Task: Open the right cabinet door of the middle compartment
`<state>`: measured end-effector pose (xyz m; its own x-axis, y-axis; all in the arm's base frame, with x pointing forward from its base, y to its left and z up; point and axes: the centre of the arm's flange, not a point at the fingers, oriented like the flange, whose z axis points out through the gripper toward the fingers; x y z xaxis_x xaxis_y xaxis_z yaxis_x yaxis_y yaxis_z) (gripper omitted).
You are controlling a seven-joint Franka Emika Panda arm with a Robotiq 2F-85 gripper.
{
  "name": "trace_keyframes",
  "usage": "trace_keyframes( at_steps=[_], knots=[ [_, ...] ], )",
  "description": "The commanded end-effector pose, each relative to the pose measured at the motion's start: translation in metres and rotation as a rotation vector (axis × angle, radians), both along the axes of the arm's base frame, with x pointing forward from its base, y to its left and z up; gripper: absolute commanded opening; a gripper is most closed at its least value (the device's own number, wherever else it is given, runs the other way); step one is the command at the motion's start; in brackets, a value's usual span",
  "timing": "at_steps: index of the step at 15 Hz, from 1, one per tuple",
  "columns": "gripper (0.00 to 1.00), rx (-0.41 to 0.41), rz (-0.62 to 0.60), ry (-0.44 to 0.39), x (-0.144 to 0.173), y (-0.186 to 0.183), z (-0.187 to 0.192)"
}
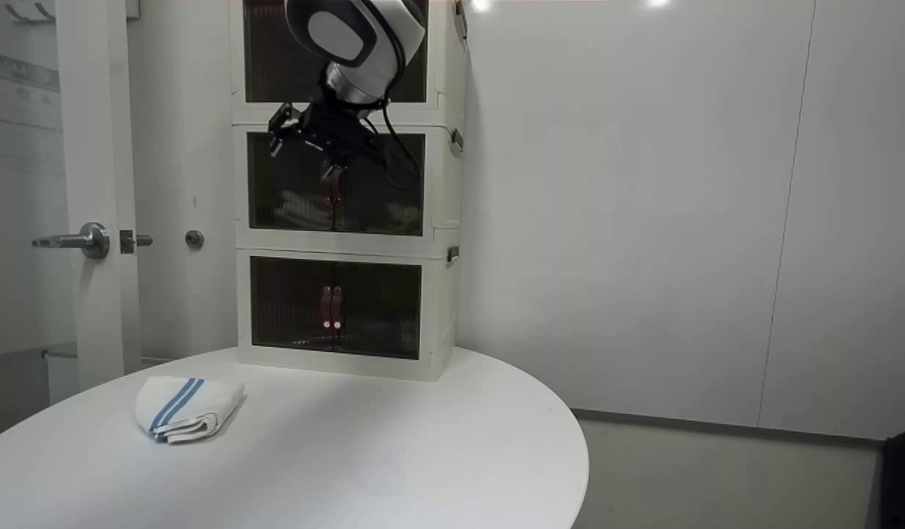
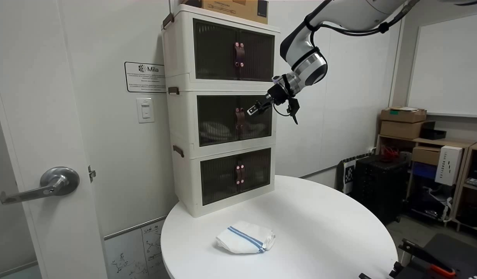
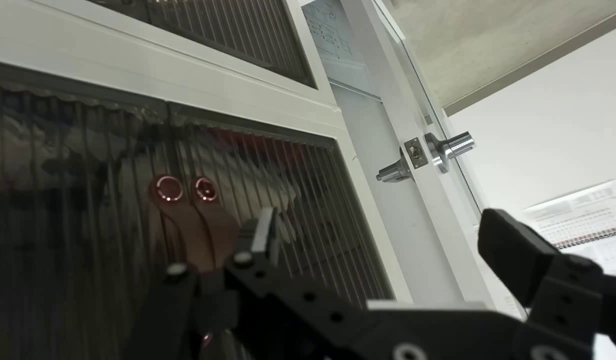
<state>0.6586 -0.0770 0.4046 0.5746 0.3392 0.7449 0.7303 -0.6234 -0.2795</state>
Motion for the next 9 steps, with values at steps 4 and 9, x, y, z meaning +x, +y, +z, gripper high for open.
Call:
trace_keyframes(
  at_steps=[4,9],
  knots=[
    [1.00,-0.033,-0.034,-0.051,0.027,-0.004,-0.002],
    [1.00,-0.049,-0.064,-0.072,0.038,-0.006,-0.005]
  ],
)
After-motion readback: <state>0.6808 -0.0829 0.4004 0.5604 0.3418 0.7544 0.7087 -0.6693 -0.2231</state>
